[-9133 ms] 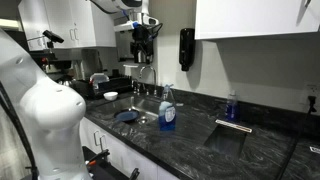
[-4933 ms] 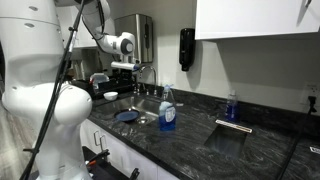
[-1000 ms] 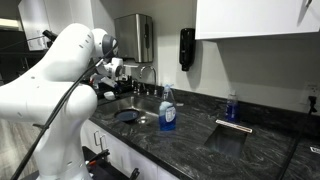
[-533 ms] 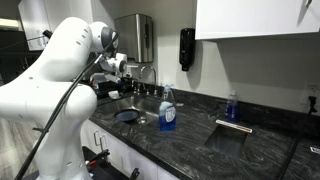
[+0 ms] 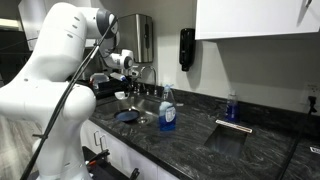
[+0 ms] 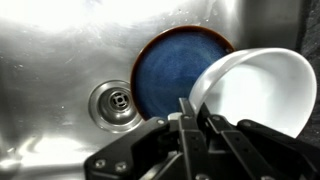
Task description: Move the white bowl to the right side of the sink
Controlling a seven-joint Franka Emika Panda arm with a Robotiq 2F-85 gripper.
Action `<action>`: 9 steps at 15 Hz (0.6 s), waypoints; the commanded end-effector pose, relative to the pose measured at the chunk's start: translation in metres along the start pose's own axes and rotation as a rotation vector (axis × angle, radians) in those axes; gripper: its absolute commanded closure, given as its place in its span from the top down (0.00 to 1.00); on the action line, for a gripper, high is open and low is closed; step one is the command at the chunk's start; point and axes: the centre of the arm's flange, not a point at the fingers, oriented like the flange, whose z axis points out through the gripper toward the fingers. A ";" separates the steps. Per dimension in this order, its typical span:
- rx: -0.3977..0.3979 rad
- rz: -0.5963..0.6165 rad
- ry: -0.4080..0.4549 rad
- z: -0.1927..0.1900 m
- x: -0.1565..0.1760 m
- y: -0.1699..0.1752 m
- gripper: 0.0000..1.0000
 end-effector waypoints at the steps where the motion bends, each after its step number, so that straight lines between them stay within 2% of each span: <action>1: -0.006 0.027 0.010 -0.023 -0.025 0.056 0.02; 5: -0.028 0.048 0.014 -0.044 -0.034 0.117 0.02; 9: -0.040 0.089 0.020 -0.058 -0.046 0.191 0.02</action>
